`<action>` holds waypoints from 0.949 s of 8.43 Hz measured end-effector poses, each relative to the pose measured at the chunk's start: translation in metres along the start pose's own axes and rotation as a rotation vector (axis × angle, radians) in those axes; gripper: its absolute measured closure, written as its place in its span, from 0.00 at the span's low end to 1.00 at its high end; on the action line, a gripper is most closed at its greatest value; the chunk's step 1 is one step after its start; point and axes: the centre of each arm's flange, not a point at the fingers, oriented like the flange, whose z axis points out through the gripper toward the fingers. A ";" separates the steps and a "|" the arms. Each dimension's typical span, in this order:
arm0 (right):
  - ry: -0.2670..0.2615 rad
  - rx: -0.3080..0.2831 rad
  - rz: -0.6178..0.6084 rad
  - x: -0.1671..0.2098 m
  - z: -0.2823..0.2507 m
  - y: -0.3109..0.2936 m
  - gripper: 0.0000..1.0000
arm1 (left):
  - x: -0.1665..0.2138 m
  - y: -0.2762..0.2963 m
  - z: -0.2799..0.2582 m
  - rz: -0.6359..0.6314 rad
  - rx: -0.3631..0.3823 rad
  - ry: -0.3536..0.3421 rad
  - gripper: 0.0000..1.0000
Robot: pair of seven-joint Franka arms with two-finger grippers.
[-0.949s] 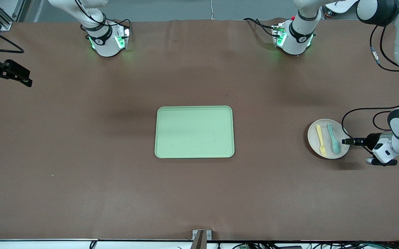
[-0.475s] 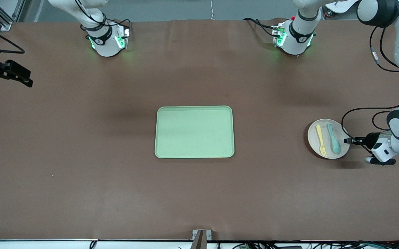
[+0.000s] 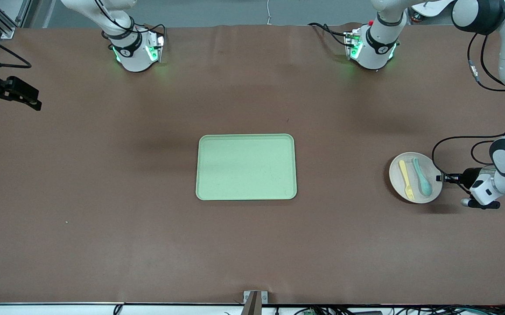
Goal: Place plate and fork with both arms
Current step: 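Grip the plate rim with the left gripper and lift it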
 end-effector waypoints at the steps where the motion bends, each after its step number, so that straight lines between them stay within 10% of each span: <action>1: -0.001 0.000 0.000 0.000 0.000 0.000 0.00 | 0.001 0.001 0.000 0.010 0.000 0.002 0.95; 8: -0.006 0.000 -0.001 0.001 0.003 -0.001 0.00 | 0.031 0.112 -0.055 0.230 -0.016 0.101 0.96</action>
